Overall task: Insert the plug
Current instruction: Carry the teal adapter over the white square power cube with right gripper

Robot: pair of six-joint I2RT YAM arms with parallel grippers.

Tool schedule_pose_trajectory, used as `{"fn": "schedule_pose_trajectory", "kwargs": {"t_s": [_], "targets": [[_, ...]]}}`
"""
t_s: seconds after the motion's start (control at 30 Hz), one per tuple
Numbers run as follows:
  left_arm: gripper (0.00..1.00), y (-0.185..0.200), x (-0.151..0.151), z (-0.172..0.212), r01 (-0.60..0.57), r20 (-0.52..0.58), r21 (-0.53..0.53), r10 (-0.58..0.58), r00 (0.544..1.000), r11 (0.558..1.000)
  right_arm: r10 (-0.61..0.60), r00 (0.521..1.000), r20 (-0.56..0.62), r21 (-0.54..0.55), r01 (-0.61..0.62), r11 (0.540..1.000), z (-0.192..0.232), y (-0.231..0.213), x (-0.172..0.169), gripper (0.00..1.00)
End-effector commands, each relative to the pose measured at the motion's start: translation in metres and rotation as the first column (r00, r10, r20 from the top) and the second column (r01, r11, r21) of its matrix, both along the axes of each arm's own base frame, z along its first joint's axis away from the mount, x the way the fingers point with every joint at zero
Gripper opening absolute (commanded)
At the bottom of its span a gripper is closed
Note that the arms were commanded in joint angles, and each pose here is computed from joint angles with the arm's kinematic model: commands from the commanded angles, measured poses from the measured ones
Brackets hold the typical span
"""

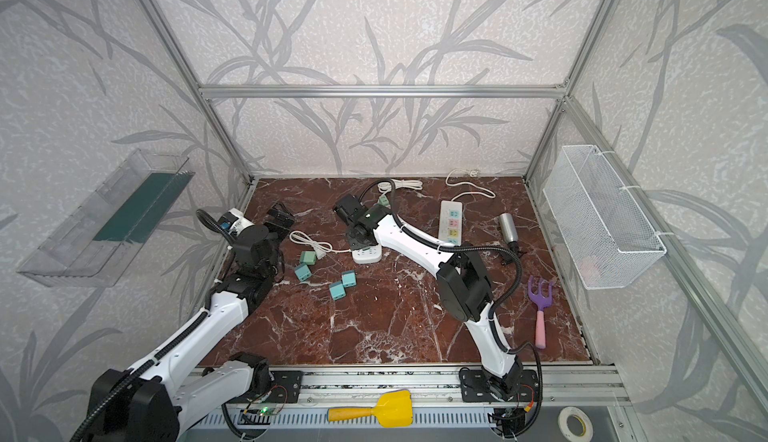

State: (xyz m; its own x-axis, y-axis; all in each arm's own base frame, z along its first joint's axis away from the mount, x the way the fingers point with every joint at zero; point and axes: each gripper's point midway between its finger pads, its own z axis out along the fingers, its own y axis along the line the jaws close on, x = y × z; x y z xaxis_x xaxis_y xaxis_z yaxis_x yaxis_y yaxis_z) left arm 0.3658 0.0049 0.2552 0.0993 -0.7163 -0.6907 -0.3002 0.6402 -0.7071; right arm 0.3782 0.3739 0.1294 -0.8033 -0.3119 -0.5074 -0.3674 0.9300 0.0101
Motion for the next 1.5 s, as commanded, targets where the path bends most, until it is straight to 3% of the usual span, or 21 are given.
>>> {"fn": "schedule_pose_trajectory", "kwargs": {"t_s": [0.0,0.63,0.9,1.47], "targets": [[0.96,0.002,0.004,0.006,-0.004,0.019,-0.032,0.005,1.000,0.999,-0.018,1.000,-0.024,0.004,0.018,1.000,-0.003,0.005,-0.002,0.00],[0.93,0.009,0.008,0.000,-0.002,0.012,-0.083,0.003,1.000,0.997,-0.064,0.995,-0.076,-0.039,0.061,0.997,-0.036,0.007,0.004,0.00],[0.93,0.011,0.010,-0.002,-0.001,0.009,-0.098,0.002,1.000,0.995,-0.077,0.988,-0.133,0.000,0.078,0.997,-0.041,0.007,0.002,0.00],[0.93,0.009,0.013,-0.007,0.011,0.000,-0.129,-0.011,1.000,0.992,-0.243,0.951,-0.190,-0.108,0.226,0.968,-0.059,-0.020,0.006,0.00]]}}
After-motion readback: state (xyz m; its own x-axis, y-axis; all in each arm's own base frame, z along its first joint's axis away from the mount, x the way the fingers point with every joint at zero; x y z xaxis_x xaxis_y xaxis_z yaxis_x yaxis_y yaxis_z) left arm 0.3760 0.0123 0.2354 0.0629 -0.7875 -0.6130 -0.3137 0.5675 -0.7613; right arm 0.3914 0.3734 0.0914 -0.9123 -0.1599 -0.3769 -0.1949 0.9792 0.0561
